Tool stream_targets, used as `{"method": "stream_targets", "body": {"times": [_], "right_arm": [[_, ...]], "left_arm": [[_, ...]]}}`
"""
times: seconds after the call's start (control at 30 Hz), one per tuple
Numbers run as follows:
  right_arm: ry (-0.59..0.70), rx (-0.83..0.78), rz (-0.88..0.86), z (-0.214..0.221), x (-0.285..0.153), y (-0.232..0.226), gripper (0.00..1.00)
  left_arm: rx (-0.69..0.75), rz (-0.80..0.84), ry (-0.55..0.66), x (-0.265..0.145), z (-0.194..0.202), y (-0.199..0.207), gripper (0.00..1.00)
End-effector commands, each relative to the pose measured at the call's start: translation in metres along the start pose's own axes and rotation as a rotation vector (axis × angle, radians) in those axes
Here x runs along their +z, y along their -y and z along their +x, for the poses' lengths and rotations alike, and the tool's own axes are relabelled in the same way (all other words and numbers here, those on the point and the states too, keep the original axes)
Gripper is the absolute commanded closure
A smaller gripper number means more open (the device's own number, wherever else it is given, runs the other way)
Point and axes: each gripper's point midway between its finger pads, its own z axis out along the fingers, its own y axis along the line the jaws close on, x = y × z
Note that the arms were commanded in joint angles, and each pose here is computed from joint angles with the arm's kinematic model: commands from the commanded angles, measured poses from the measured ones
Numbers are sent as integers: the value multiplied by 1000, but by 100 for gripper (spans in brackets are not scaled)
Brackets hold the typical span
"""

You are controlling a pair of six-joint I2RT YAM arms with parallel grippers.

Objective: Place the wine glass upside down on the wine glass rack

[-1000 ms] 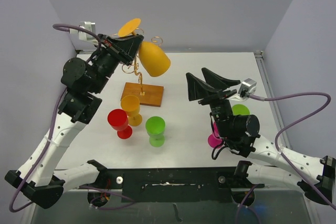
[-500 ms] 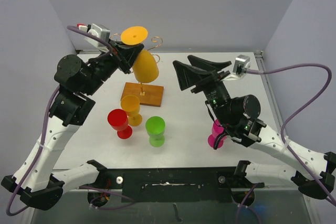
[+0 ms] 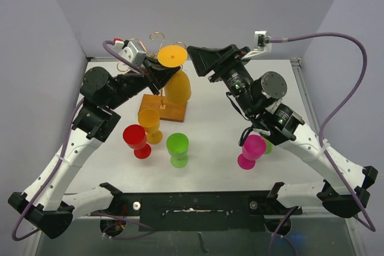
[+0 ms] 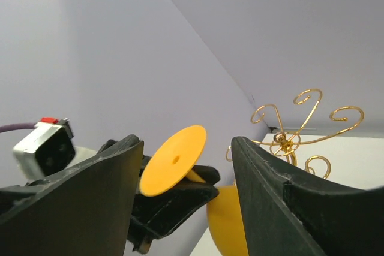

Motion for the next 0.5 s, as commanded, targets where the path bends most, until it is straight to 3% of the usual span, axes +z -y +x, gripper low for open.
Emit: {"method": "stream_targets", "body": {"times": [0.0, 0.2, 0.47], "right_arm": [[-82, 108, -25, 10, 15, -2, 41], [-158, 205, -48, 32, 21, 4, 56], [-271, 330, -107, 57, 11, -6, 68]], "left_arm": [[102, 126, 112, -4, -32, 24, 100], [122, 120, 105, -4, -24, 21, 100], [137, 103, 108, -8, -25, 20, 100]]}}
